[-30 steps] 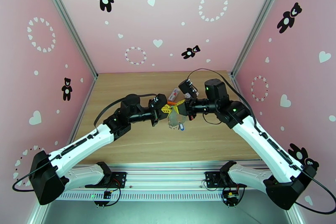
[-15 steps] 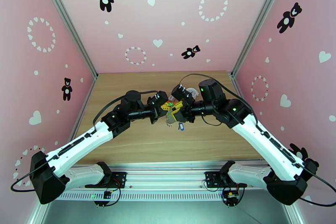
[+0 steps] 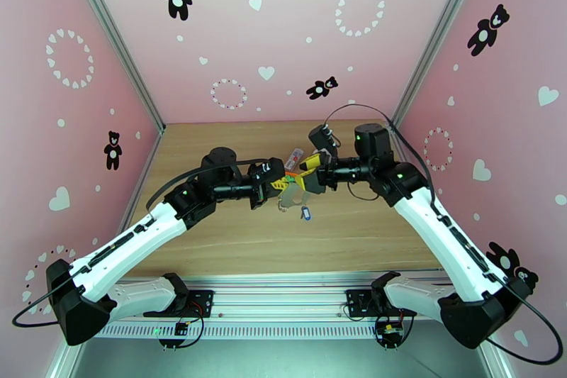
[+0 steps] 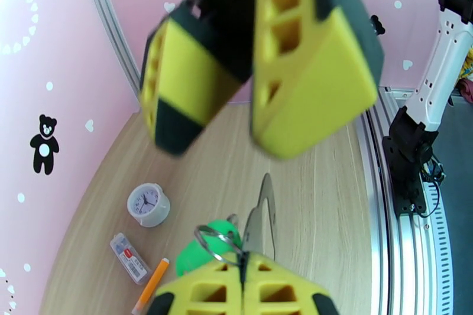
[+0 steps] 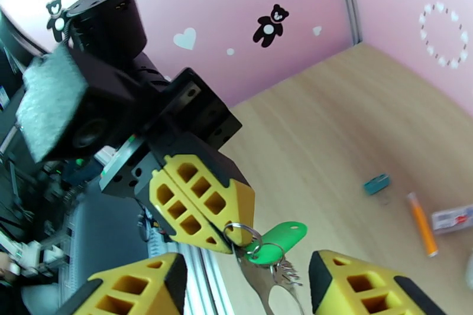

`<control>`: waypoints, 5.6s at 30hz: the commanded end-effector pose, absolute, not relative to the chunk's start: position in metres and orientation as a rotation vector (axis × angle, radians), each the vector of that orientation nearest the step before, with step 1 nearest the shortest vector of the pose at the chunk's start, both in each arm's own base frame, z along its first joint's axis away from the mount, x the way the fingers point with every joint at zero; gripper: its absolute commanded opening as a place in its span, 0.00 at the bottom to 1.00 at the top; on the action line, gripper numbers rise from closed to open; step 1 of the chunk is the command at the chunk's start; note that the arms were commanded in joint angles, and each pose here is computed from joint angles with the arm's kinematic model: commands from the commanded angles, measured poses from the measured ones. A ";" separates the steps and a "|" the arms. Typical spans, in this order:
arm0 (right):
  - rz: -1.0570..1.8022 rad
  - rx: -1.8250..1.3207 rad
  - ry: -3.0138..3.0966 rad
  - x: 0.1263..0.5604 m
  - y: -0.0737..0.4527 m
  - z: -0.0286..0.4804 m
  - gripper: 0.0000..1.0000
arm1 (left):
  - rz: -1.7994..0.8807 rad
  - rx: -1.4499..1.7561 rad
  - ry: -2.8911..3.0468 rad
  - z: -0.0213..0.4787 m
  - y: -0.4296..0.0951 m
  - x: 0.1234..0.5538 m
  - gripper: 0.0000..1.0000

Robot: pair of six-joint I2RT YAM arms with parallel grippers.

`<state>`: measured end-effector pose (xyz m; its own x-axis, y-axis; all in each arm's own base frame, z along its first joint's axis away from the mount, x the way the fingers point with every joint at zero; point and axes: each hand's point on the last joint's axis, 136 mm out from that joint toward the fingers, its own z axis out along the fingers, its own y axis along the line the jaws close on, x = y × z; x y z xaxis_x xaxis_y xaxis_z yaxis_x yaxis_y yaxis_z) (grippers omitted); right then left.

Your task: Remove the keys from the keyring

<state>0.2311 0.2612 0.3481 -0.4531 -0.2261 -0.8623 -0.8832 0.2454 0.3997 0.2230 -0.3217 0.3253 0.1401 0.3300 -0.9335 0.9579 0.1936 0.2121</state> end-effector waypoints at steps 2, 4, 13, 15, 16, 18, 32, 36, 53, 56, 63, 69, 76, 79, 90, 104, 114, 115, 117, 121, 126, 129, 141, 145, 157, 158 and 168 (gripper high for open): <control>1.367 -1.010 1.845 0.230 0.270 0.348 0.63 | -0.738 1.370 1.329 0.342 -0.320 0.215 0.04; 1.397 -1.020 1.845 0.230 0.273 0.349 0.63 | -0.741 1.376 1.334 0.341 -0.321 0.215 0.04; 1.438 -1.091 1.869 0.228 0.284 0.339 0.63 | -0.736 1.399 1.347 0.340 -0.323 0.217 0.04; 1.393 -1.121 1.852 0.228 0.282 0.343 0.62 | -0.750 1.410 1.349 0.341 -0.324 0.215 0.04; 1.370 -1.141 1.828 0.227 0.282 0.346 0.59 | -0.759 1.418 1.349 0.341 -0.324 0.213 0.04; 1.346 -1.172 1.771 0.226 0.281 0.353 0.51 | -0.780 1.431 1.353 0.340 -0.324 0.209 0.04; 1.380 -1.367 1.687 0.207 0.283 0.346 0.42 | -0.807 1.470 1.373 0.335 -0.326 0.206 0.04; 1.386 -1.373 1.707 0.209 0.285 0.339 0.42 | -0.808 1.470 1.371 0.337 -0.326 0.206 0.04; 1.373 -1.383 1.682 0.210 0.282 0.348 0.27 | -0.816 1.469 1.381 0.334 -0.323 0.206 0.04; 1.384 -1.394 1.690 0.207 0.281 0.345 0.21 | -0.819 1.466 1.376 0.336 -0.322 0.206 0.04; 1.396 -1.402 1.690 0.204 0.280 0.344 0.15 | -0.824 1.461 1.378 0.338 -0.320 0.207 0.04; 1.364 -1.406 1.622 0.200 0.278 0.357 0.00 | -0.840 1.449 1.389 0.338 -0.318 0.208 0.05; 1.363 -1.299 1.564 0.202 0.278 0.372 0.00 | -0.890 1.319 1.417 0.336 -0.305 0.219 0.36; 1.343 -1.252 1.556 0.202 0.277 0.375 0.00 | -0.913 1.204 1.391 0.347 -0.293 0.223 0.46; 1.194 -1.021 1.492 0.218 0.276 0.384 0.00 | -1.091 1.023 1.274 0.379 -0.293 0.215 0.43; 1.165 -0.905 1.385 0.219 0.274 0.410 0.00 | -1.162 0.915 1.227 0.393 -0.304 0.230 0.37; 1.163 -0.936 1.342 0.214 0.275 0.410 0.00 | -1.226 0.937 1.217 0.396 -0.308 0.224 0.35; 1.165 -0.938 1.340 0.214 0.275 0.410 0.00 | -1.230 0.939 1.214 0.397 -0.308 0.225 0.35; 1.169 -0.944 1.336 0.213 0.276 0.410 0.00 | -1.248 0.951 1.208 0.398 -0.311 0.224 0.35; 1.173 -0.955 1.331 0.211 0.277 0.409 0.00 | -1.253 0.960 1.194 0.400 -0.314 0.225 0.34; 1.177 -0.960 1.324 0.209 0.278 0.411 0.00 | -1.255 0.965 1.192 0.398 -0.317 0.227 0.30; 1.176 -0.959 1.319 0.209 0.278 0.412 0.00 | -1.263 0.976 1.171 0.399 -0.318 0.224 0.30; 1.144 -0.921 1.300 0.211 0.274 0.421 0.00 | -1.294 1.001 1.147 0.397 -0.323 0.217 0.19; 1.131 -0.910 1.296 0.210 0.271 0.423 0.00 | -1.285 0.992 1.149 0.396 -0.321 0.218 0.15; 1.144 -0.909 1.298 0.208 0.271 0.423 0.00 | -1.307 0.985 1.112 0.405 -0.322 0.217 0.21; 1.146 -0.913 1.297 0.208 0.272 0.422 0.00 | -1.308 0.986 1.113 0.405 -0.323 0.217 0.21; 1.152 -0.923 1.307 0.207 0.273 0.419 0.00 | -1.333 0.993 1.088 0.409 -0.326 0.216 0.21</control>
